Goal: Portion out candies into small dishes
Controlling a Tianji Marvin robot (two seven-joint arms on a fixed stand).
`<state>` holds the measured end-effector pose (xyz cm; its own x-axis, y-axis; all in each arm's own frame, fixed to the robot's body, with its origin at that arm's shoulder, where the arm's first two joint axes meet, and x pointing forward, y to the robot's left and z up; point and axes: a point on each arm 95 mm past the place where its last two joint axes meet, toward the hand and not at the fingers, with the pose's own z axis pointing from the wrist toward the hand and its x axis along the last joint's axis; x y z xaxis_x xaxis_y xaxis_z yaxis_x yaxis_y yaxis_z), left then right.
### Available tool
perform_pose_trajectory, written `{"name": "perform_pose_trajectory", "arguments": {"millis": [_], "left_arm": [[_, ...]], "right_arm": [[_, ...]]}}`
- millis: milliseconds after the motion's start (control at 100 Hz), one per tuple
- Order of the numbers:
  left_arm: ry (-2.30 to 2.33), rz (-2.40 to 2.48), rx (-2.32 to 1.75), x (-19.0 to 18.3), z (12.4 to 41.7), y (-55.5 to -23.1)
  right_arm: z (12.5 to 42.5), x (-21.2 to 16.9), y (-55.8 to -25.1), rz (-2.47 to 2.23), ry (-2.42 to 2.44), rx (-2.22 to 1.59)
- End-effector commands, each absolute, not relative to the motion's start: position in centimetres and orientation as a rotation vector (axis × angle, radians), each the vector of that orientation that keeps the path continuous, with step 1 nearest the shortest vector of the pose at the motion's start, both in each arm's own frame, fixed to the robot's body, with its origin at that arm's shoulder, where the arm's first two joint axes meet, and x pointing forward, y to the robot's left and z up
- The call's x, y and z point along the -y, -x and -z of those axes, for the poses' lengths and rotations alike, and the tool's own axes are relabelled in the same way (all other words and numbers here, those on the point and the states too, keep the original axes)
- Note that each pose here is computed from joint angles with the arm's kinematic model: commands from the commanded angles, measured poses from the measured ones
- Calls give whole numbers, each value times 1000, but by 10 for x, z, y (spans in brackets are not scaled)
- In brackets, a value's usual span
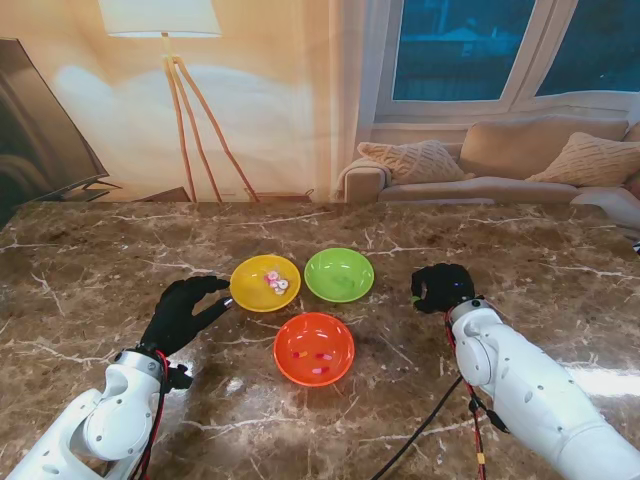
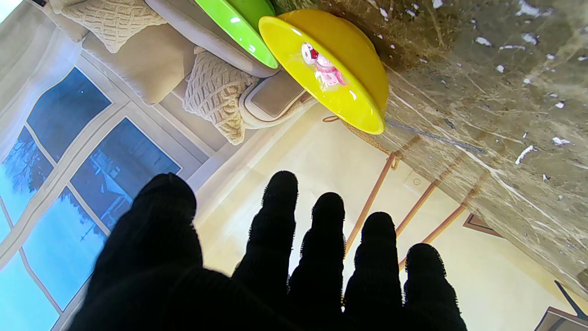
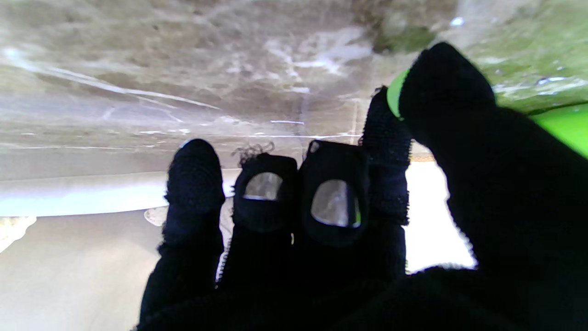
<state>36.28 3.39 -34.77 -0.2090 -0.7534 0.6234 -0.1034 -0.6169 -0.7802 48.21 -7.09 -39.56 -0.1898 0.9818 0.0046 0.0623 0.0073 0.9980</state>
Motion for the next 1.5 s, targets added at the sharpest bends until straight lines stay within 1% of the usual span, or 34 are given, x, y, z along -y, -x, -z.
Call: {"name": "perform_pose_trajectory", "arguments": {"millis": [0, 150, 300, 520, 710, 1070, 1300, 1490], "left_arm": [[1605, 1872, -1012, -34, 350, -361], [1603, 1872, -1013, -33, 350, -361], [1602, 1872, -1013, -33, 350, -361], [1600, 1873, -1014, -33, 351, -361], [1599, 1876, -1011, -33, 351, -361], [1599, 1877, -1004, -34, 350, -361], [1600, 1879, -1001, -34, 350, -361], [1602, 1879, -999, -35, 350, -361]], "right_arm": [[399, 70, -478, -1315, -1168, -1409], [392, 68, -478, -1345, -1157, -1388], [375, 58, -480, -1401, -1124, -1372], [343, 31, -484, -1512, -1067, -1340], [327, 4, -492, -1579, -1059, -1323], [324, -35, -506, -1634, -1085, -1324], [332, -45, -512, -1608, -1124, -1342], [338, -45, -514, -1579, -1149, -1372]]}}
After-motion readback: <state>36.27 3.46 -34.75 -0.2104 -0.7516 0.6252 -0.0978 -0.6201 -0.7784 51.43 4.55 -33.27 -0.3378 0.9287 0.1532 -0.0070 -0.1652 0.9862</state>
